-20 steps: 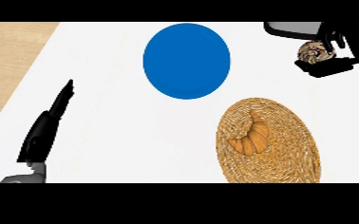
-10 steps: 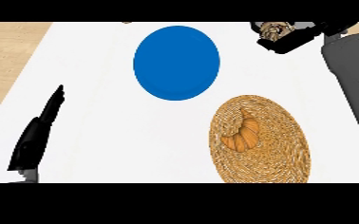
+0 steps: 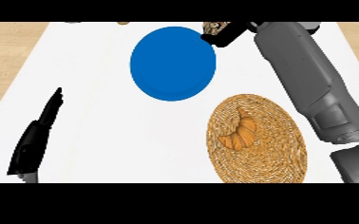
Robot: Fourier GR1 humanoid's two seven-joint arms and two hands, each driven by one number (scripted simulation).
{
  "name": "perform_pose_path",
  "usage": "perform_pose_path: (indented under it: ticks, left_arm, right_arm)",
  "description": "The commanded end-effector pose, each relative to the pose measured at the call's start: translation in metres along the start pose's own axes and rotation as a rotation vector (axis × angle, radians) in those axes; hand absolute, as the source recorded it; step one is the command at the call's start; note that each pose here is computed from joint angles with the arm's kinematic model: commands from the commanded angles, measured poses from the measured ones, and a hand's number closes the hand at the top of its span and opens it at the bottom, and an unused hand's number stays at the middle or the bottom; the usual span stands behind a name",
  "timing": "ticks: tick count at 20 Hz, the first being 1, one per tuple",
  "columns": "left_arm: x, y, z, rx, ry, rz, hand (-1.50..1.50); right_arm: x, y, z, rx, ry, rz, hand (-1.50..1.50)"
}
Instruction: Pick the cupcake from the placemat and place it in the plate
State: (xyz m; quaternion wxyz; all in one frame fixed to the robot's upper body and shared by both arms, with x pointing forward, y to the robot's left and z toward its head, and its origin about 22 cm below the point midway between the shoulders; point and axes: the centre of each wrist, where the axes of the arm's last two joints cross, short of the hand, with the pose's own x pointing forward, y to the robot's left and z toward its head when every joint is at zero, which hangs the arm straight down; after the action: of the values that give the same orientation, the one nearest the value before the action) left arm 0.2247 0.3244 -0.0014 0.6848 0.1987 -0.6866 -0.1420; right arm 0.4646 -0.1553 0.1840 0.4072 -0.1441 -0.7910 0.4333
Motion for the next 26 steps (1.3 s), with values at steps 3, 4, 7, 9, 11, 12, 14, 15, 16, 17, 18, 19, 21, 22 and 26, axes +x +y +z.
perform_pose_path:
  ticks: [3,4,7,9,11,12,14,15,16,17,18,19,21,22,26]
  left_arm:
    - [0.003,0.009,0.000,-0.004,0.003,-0.010,0.00]
    - [0.009,0.003,0.003,-0.012,-0.007,-0.003,0.00]
    - [0.016,0.002,-0.007,-0.006,-0.018,-0.014,0.00]
    - [0.016,0.008,-0.012,-0.015,-0.014,-0.008,0.00]
    - [0.010,0.015,-0.018,-0.008,-0.016,-0.003,0.00]
    - [0.008,-0.011,0.001,-0.017,-0.038,0.005,0.00]
    - [0.010,0.004,-0.018,-0.017,-0.025,-0.001,0.00]
    - [0.019,-0.006,-0.023,-0.033,-0.034,-0.010,0.00]
    - [0.013,-0.009,-0.011,-0.044,-0.040,0.000,0.00]
    - [0.018,-0.008,-0.013,-0.038,-0.044,-0.002,0.00]
    - [0.009,-0.005,-0.019,-0.044,-0.042,-0.011,0.00]
    - [0.005,0.001,-0.016,-0.047,-0.032,-0.004,0.00]
    - [0.011,-0.009,-0.015,-0.042,-0.042,-0.003,0.00]
    - [0.018,0.001,-0.020,-0.055,-0.044,-0.011,0.00]
    - [0.013,-0.002,-0.026,-0.047,-0.047,0.012,0.00]
  right_arm:
    - [0.035,0.039,-0.036,0.132,0.048,0.004,1.50]
    - [0.029,0.055,-0.030,0.148,0.041,0.019,1.50]
    - [0.036,0.085,-0.033,0.191,0.071,0.025,1.50]
    - [0.044,0.104,-0.035,0.221,0.073,0.023,1.50]
    - [0.044,0.107,-0.035,0.234,0.086,0.023,1.50]
    - [0.034,0.114,-0.027,0.233,0.104,0.006,1.50]
    - [0.031,0.116,-0.025,0.294,0.094,-0.002,1.50]
    - [0.033,0.115,-0.026,0.291,0.143,-0.101,1.50]
    - [0.017,0.124,-0.012,0.226,0.243,-0.188,1.50]
    - [0.018,0.125,-0.012,0.204,0.257,-0.148,1.50]
    - [0.017,0.125,-0.012,0.204,0.301,-0.146,-1.50]
    - [0.022,0.120,-0.018,0.232,0.315,-0.130,-1.50]
    - [0.021,0.121,-0.017,0.208,0.312,-0.120,-1.50]
    - [0.012,0.129,-0.007,0.198,0.329,-0.138,-1.50]
    - [0.012,0.129,-0.006,0.094,0.277,-0.227,-1.50]
